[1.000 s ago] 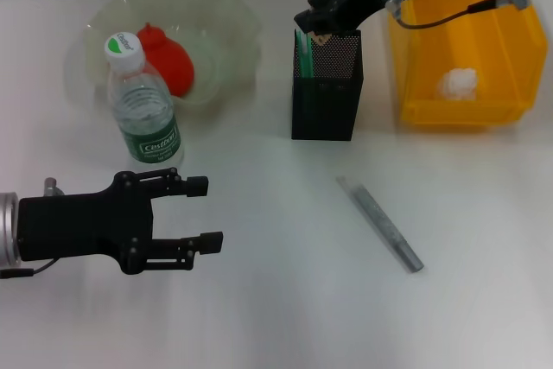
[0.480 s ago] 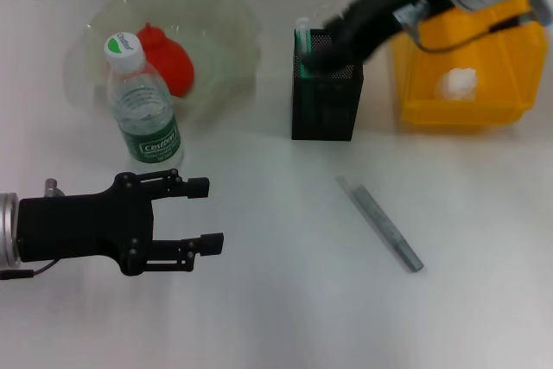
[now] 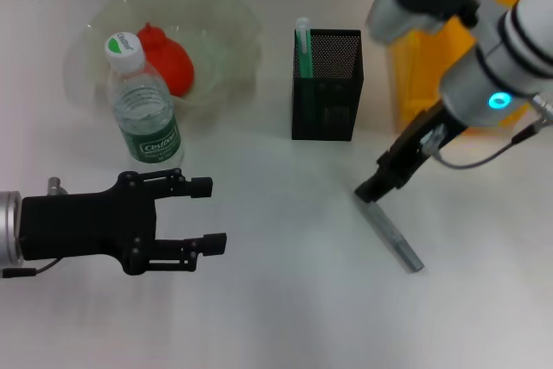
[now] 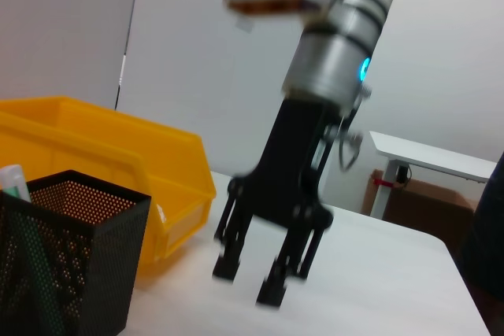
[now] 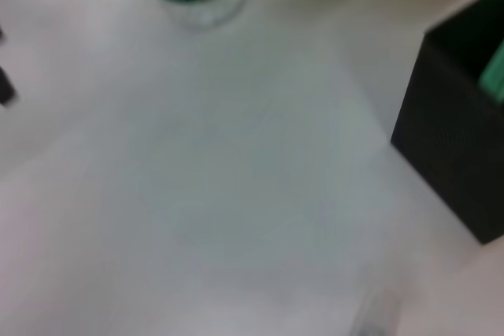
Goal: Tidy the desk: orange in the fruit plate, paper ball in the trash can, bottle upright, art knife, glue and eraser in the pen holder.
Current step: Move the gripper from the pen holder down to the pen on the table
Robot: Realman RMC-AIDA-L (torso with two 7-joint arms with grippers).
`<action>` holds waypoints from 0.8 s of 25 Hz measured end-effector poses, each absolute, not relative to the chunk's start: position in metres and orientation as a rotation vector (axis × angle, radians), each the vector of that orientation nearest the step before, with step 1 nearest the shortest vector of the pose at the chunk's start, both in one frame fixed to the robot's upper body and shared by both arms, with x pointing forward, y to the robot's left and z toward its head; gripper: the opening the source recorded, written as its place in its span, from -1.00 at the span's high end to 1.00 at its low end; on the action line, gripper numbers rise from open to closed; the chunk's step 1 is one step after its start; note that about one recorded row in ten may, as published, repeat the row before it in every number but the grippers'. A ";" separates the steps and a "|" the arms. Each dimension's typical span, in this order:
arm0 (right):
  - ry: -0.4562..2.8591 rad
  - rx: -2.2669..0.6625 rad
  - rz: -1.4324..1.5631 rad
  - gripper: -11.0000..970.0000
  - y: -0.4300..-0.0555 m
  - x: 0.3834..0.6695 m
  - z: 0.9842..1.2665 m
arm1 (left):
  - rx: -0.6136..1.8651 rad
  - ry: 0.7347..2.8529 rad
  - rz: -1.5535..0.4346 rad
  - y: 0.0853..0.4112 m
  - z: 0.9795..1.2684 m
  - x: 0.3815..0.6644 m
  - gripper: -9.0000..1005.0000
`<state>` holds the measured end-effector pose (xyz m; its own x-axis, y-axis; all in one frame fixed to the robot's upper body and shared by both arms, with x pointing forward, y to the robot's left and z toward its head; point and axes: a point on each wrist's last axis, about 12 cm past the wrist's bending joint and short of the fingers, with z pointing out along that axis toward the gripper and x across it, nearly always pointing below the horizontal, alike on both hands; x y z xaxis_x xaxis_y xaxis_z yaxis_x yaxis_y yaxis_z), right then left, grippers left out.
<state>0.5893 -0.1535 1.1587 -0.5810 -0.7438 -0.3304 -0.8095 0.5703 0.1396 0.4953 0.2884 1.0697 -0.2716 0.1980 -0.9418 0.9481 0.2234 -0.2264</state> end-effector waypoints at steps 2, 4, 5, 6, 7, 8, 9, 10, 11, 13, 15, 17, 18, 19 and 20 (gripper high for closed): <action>2.585 -1.296 0.386 -0.11 -0.150 0.589 1.145 | 1.091 1.653 -1.122 0.288 1.070 0.496 -0.59; 2.593 -1.303 0.360 -0.06 -0.146 0.588 1.135 | 1.092 1.652 -1.122 0.287 1.070 0.496 -0.59; 2.593 -1.309 0.348 -0.04 -0.144 0.587 1.132 | 1.093 1.652 -1.122 0.287 1.070 0.496 -0.59; 2.594 -1.325 0.323 -0.02 -0.140 0.586 1.126 | 1.093 1.651 -1.121 0.287 1.070 0.496 -0.59; 2.594 -1.325 0.323 0.01 -0.140 0.586 1.126 | 1.092 1.651 -1.120 0.288 1.070 0.496 -0.59; 2.594 -1.332 0.315 0.03 -0.139 0.586 1.124 | 1.091 1.651 -1.119 0.288 1.069 0.495 -0.59; 2.592 -1.341 0.303 0.05 -0.136 0.585 1.122 | 1.089 1.652 -1.119 0.288 1.069 0.495 -0.59; 2.591 -1.349 0.294 0.08 -0.134 0.584 1.120 | 1.088 1.652 -1.118 0.288 1.069 0.495 -0.59; 2.589 -1.353 0.286 0.10 -0.133 0.584 1.119 | 1.087 1.652 -1.118 0.289 1.069 0.494 -0.59; 2.586 -1.361 0.277 0.14 -0.131 0.584 1.118 | 1.084 1.655 -1.117 0.289 1.068 0.494 -0.59; 2.584 -1.366 0.274 0.27 -0.131 0.584 1.117 | 1.083 1.656 -1.115 0.289 1.068 0.494 -0.59; 2.583 -1.366 0.273 0.39 -0.131 0.584 1.117 | 1.081 1.657 -1.114 0.290 1.068 0.494 -0.59; 2.582 -1.367 0.273 0.46 -0.131 0.584 1.117 | 1.081 1.658 -1.114 0.290 1.068 0.494 -0.59; 2.581 -1.368 0.273 0.48 -0.131 0.584 1.117 | 1.080 1.659 -1.114 0.290 1.068 0.493 -0.59; 2.579 -1.370 0.273 0.51 -0.131 0.584 1.117 | 1.079 1.660 -1.113 0.290 1.067 0.493 -0.59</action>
